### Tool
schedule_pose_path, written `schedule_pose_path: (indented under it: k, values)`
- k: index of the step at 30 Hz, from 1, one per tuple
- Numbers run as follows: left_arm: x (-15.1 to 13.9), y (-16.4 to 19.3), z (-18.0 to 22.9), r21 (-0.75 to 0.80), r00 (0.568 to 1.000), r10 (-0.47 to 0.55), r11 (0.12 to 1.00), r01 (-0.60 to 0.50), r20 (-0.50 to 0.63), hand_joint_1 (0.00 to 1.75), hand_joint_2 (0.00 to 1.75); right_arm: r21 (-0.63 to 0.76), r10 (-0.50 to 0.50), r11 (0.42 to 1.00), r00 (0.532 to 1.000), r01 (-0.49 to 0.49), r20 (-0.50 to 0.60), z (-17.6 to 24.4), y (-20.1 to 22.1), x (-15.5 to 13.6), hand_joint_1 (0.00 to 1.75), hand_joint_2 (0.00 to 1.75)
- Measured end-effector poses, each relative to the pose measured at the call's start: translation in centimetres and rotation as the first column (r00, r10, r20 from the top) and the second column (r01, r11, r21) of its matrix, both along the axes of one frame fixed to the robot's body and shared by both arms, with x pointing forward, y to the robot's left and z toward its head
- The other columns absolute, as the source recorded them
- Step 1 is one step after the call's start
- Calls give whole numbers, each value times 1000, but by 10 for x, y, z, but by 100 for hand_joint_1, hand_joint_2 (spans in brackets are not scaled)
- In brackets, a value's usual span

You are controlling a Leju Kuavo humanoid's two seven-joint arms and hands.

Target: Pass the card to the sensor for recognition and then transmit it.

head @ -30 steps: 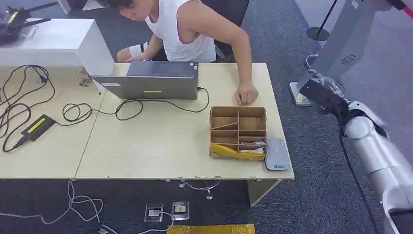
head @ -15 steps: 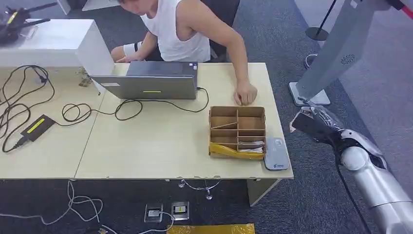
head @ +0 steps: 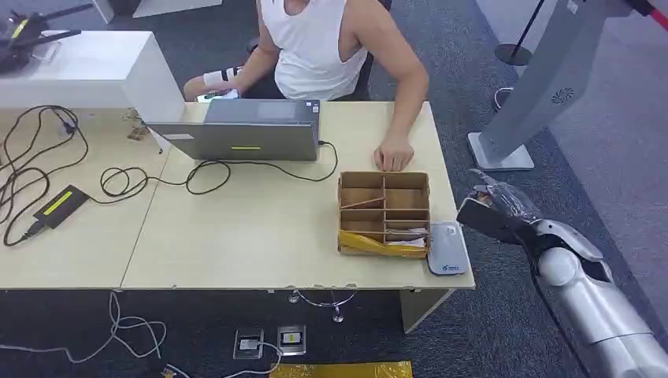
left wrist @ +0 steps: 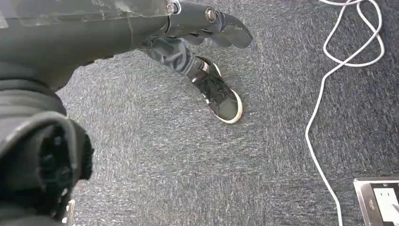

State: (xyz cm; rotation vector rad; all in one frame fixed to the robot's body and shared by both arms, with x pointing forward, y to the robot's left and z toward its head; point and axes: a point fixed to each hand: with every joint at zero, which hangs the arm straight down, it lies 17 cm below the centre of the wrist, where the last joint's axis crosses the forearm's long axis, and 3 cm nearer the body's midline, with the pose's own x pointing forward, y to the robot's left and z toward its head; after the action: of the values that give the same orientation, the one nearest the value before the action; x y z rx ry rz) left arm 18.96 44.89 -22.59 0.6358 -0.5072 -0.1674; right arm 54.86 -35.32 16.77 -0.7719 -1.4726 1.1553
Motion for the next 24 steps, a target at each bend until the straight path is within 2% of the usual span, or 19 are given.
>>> schedule_pose_path:
  k: [24]
  values:
    - [-1,-2,-1,-3,1000,2,1000,-2,-9,0,0,-12,-17,1000,994,16,-113,-66,-2,-31,175,175]
